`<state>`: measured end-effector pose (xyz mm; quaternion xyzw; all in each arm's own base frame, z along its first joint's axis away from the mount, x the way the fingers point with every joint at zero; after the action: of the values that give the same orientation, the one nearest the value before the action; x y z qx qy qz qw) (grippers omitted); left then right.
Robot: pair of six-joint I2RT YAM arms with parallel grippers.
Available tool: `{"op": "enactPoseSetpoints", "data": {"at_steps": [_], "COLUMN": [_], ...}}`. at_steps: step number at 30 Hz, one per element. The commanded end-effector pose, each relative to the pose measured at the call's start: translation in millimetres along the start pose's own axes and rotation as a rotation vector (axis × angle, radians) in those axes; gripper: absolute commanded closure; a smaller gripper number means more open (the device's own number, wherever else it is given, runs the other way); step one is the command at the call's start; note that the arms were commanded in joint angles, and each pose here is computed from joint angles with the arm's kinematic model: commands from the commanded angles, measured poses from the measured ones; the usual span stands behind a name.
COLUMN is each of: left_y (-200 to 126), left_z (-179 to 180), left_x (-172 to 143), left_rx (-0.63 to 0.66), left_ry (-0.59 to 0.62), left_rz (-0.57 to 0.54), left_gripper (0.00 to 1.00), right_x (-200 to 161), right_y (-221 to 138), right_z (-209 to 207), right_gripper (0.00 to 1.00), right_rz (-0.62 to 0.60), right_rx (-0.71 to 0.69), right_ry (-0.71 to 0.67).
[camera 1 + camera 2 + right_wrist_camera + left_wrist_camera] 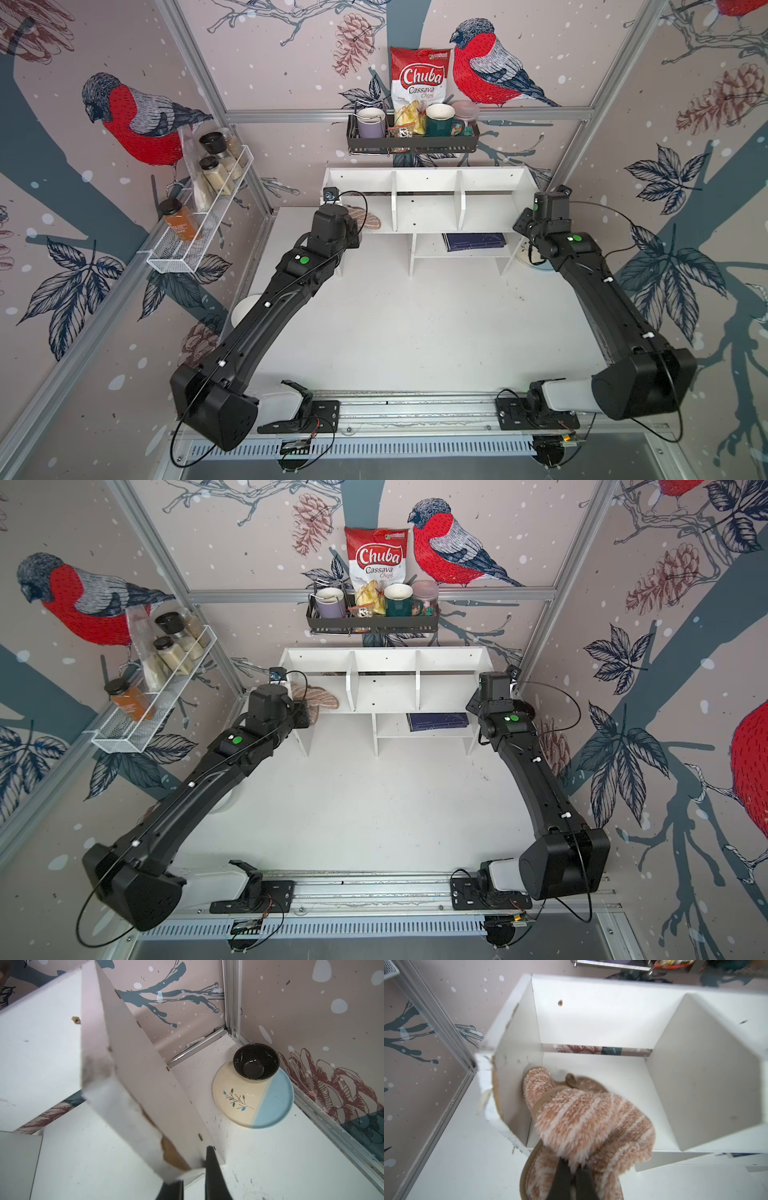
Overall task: Wipe the bookshelf clean with a cloth
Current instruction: Wipe the dust from the shelf, then place the cleaning item at the center of the board.
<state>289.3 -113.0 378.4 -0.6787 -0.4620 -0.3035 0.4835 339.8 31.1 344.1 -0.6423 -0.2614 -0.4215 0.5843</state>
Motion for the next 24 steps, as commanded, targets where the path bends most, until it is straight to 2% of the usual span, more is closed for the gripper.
{"op": "enactPoseSetpoints", "data": {"at_steps": [1, 4, 7, 9, 11, 15, 18, 24], "left_y": [-26, -54, -75, -81, -78, -63, -53, -25], "left_z": [-8, -6, 0, 5, 13, 25, 25, 13], "left_x": [3, -2, -15, -29, -51, -97, -129, -169], "left_rx": [-0.161, -0.266, -0.348, -0.357, -0.317, -0.245, -0.23, -0.198], "left_ry": [-0.015, -0.014, -0.011, 0.009, 0.025, -0.02, -0.053, -0.03], "left_rz": [0.0, 0.002, 0.039, 0.079, 0.13, 0.217, 0.233, 0.259], "left_gripper": [1.0, 1.0, 1.0, 1.0, 1.0, 1.0, 1.0, 1.0], "right_x": [-1, 6, 16, 22, 26, 28, 20, -19], "right_y": [-9, -15, -29, -44, -62, -100, -120, -129], "right_z": [1, 2, -2, -9, -17, -32, -41, -35], "right_gripper": [0.7, 0.5, 0.11, 0.01, 0.0, 0.0, 0.01, 0.0], "right_rz": [0.033, 0.033, 0.013, -0.02, -0.061, -0.124, -0.145, -0.105], "right_rx": [0.041, 0.058, 0.039, 0.012, -0.015, -0.036, -0.037, 0.045], "right_ry": [0.042, 0.011, -0.027, -0.033, -0.033, -0.016, -0.003, -0.039]}}
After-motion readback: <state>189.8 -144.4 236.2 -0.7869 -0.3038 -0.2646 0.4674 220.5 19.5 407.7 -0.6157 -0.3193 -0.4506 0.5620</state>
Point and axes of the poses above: each gripper's point midway between its finger pads, its own y axis out along the fingers, its own z axis along the line the jaws close on, x = y × z, the point moved 9 cm from there along -y, back along the fingers, and after that the axes turned 15 degrees about -y, right-handed, at the moved point
